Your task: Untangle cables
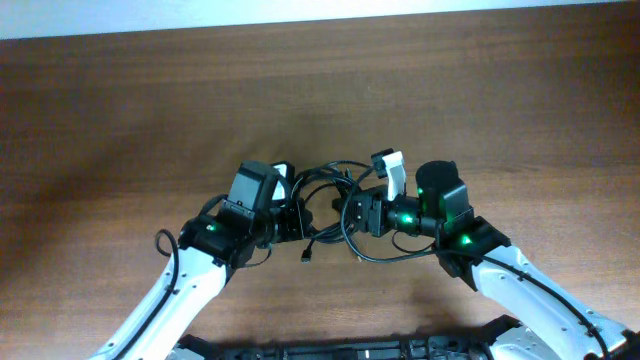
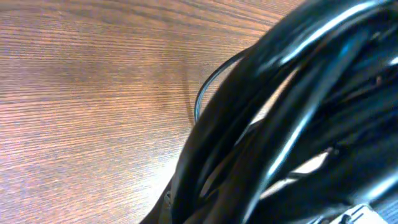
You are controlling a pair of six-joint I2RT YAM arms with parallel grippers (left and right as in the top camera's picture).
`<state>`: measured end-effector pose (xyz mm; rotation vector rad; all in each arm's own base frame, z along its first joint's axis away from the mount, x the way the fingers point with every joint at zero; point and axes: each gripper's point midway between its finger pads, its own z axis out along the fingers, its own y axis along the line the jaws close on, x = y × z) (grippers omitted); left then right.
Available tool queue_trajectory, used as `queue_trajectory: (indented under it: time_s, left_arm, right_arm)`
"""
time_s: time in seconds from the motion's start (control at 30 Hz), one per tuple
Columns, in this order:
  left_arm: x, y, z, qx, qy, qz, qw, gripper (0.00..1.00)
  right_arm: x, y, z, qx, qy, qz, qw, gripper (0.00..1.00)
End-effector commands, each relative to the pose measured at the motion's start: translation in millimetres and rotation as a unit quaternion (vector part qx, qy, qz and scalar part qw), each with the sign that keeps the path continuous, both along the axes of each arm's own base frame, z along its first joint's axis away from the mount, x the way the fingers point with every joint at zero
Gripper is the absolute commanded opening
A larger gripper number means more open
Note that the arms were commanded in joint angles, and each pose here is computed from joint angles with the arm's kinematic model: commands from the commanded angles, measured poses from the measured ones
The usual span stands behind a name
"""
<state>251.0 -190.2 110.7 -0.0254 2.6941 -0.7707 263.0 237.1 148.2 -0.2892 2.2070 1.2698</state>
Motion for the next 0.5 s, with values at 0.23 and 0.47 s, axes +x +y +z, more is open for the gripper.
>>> queue_trajectory:
  time_s: [0.23,0.47]
  left_arm:
    - [23,24,11,0.043,-0.048,0.084,0.994,0.00]
    - [31,43,9,0.042,-0.026,0.202,0.978,0.00]
  right_arm:
    - [-61,26,31,0.074,0.021,0.163,0.984,0.56]
    - [-75,53,13,0.032,0.034,0.148,0.988,0.57]
